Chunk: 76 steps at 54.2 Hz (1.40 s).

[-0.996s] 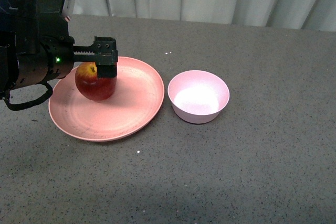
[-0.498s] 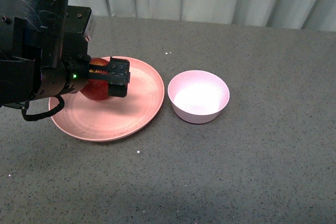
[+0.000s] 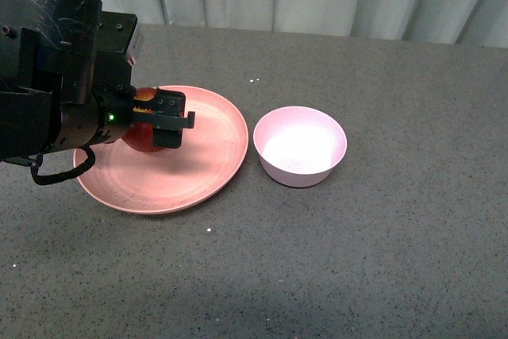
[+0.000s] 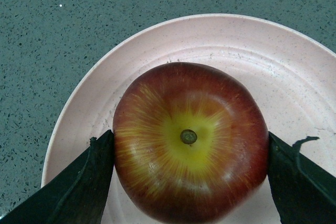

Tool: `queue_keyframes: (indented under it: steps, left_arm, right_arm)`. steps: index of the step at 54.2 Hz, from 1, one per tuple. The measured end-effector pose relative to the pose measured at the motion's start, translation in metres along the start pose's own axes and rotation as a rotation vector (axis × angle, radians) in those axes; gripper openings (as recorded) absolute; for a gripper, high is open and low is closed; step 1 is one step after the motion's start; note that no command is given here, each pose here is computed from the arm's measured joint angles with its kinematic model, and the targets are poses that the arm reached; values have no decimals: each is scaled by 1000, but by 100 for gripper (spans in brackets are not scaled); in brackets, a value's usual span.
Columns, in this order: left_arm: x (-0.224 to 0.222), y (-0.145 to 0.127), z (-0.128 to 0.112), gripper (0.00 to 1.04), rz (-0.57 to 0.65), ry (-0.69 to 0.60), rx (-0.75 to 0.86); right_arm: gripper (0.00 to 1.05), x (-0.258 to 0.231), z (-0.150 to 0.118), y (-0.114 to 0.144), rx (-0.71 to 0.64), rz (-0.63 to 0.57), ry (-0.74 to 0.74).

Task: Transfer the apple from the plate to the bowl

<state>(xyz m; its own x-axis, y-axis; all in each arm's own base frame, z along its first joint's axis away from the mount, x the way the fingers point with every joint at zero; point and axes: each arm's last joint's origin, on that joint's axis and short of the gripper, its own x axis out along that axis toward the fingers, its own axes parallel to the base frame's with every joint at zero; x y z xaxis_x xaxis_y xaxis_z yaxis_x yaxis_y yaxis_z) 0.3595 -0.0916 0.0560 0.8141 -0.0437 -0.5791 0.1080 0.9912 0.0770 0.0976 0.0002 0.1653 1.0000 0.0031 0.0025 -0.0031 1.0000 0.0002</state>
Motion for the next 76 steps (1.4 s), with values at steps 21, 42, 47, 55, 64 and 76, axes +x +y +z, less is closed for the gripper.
queue_keyframes:
  steps: [21,42,47,55,64,76]
  left_arm:
    - [-13,-5,13,73,-62,-37,-37]
    - [-38,-73,42,73,-268,-142,47]
    - [-38,-88,44,73,-300,-146,71]
    - [-31,-110,42,73,-335,-133,106]
    - [-20,-129,35,73,-364,-97,142]
    - [-8,-138,25,73,-353,-61,175]
  right_arm:
    - [95,0,0,0,0,0,0]
    - [95,0,0,0,0,0,0]
    - [95,0,0,0,0,0,0]
    - [95,0,0,0,0,0,0]
    - [95,0,0,0,0,0,0]
    - [95,0,0,0,0,0,0]
